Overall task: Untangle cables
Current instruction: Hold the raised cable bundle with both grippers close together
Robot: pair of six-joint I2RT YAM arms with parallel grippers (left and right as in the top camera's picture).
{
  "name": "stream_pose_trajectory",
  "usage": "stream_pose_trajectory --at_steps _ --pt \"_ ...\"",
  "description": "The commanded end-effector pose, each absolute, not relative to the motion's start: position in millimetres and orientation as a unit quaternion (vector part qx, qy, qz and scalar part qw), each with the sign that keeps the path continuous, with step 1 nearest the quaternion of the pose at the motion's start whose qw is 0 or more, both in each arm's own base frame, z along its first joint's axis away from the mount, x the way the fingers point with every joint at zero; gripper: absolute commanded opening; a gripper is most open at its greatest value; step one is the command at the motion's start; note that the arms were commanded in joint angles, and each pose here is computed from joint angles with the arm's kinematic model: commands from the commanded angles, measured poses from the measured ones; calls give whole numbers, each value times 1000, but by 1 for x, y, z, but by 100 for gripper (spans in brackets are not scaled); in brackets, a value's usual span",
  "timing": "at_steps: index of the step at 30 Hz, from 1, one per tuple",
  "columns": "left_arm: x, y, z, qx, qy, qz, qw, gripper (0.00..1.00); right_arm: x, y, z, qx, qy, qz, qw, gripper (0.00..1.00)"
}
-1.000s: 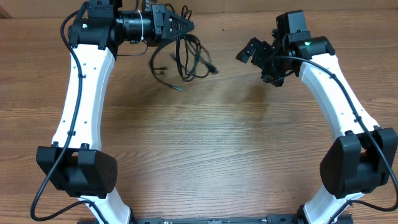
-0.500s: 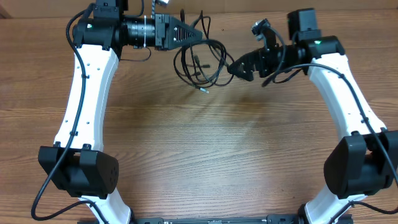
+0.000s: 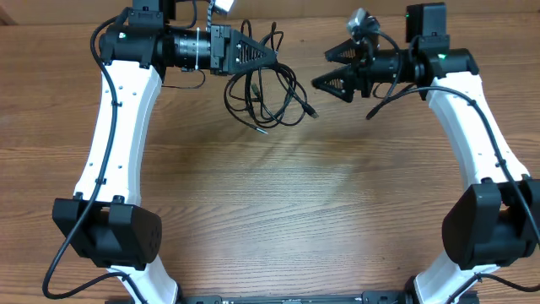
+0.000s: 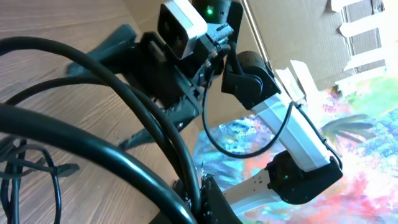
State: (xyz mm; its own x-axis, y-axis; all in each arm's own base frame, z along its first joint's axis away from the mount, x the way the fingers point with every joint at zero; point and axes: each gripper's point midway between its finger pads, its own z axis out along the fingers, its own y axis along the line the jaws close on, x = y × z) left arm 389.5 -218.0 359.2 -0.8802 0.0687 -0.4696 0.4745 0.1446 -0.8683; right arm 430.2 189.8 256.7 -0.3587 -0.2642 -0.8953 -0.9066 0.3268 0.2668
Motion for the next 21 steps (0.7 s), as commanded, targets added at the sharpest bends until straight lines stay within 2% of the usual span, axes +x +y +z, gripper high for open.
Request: stream_pose_trajectory --at_steps 1,4,10,15,18,21 --pt "372 -234 372 212 719 -645 149 5 423 207 271 -444 693 390 412 86" --pt "367 -240 372 212 719 -647 137 5 429 212 264 -450 707 354 415 85" --pt "359 -252 373 222 714 -653 123 4 434 222 257 -458 718 318 417 72" --pt "357 -254 373 212 716 -656 110 5 435 223 253 -457 726 308 411 69" --pt "356 -254 375 213 713 -660 108 4 434 223 252 -457 727 308 410 59" --pt "356 -254 375 214 712 -659 109 4 432 222 250 -455 731 311 402 39"
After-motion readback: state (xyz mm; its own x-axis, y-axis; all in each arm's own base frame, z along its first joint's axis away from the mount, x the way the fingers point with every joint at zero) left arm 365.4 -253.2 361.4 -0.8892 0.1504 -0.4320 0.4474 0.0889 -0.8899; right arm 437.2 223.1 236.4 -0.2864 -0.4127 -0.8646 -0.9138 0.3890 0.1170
